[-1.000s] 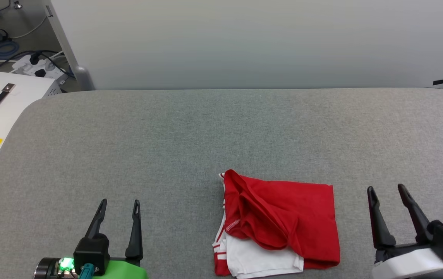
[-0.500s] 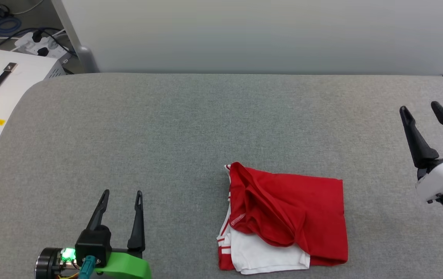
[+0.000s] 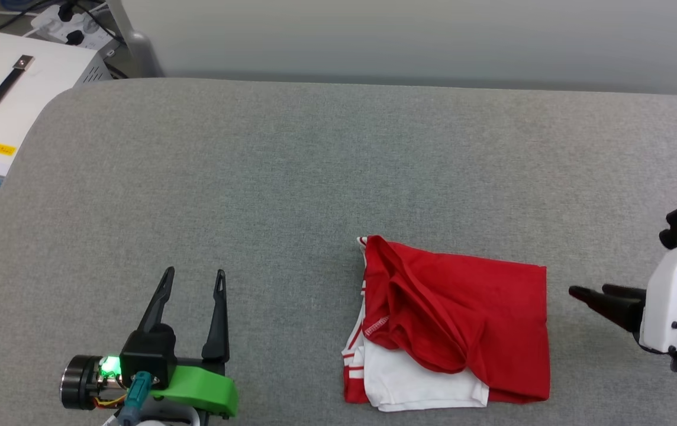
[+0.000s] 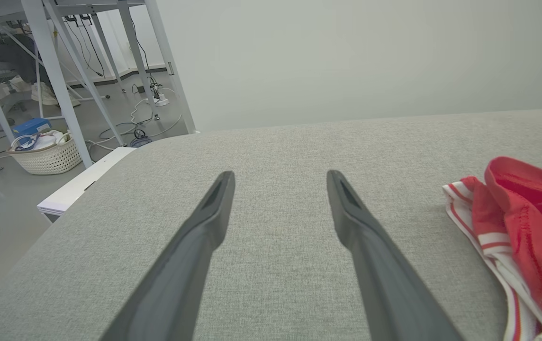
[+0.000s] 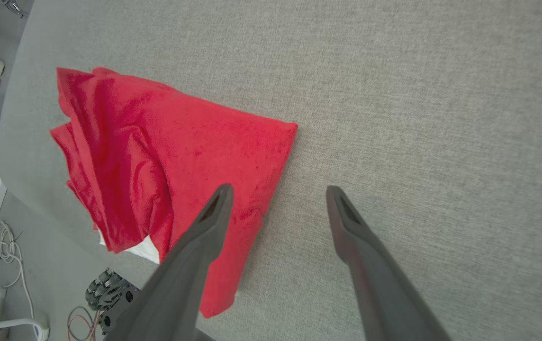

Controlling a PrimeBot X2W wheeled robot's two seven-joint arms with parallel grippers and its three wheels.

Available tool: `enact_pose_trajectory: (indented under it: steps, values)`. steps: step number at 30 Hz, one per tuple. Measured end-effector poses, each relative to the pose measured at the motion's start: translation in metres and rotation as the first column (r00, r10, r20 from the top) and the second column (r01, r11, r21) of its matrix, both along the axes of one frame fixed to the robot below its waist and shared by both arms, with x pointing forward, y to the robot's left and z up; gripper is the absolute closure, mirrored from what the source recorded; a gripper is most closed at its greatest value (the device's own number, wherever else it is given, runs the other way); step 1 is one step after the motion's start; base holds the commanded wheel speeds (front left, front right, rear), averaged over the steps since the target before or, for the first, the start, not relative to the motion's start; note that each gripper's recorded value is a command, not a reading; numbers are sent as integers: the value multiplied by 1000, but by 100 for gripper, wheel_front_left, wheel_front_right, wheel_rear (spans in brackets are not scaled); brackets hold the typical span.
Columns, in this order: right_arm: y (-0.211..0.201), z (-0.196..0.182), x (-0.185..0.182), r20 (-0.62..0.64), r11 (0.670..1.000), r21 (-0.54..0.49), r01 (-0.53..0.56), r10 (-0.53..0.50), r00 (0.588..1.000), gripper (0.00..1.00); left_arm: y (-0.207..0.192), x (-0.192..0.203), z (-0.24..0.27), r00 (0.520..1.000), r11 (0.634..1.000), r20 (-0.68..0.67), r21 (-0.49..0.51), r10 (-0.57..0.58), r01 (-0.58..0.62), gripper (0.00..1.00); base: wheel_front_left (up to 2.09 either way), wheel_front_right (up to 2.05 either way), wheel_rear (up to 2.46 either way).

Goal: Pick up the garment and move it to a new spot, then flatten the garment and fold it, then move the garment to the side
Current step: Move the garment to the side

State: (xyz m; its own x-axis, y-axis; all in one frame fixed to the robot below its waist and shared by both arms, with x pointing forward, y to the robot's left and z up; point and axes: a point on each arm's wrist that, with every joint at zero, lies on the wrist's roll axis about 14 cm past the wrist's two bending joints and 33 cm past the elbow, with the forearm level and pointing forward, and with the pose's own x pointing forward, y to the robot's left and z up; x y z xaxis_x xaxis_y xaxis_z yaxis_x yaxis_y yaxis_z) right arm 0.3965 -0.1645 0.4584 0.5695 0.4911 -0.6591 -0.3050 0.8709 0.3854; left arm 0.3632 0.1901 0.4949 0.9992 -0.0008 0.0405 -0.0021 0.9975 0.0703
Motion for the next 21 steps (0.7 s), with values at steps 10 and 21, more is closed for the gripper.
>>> enact_pose_trajectory:
  steps: [10, 21]
  values:
    - [33, -52, -19, -202, 996, 76, -54, 68, 977, 0, 3, 10, -9, 1000, 1000, -27, -2, 7, -7, 0, 0, 0, 0]
    - [70, -89, -23, -282, 987, 114, -117, 145, 948, 0, 8, 18, -18, 999, 1000, -51, -2, 18, -18, 0, 0, 0, 0]
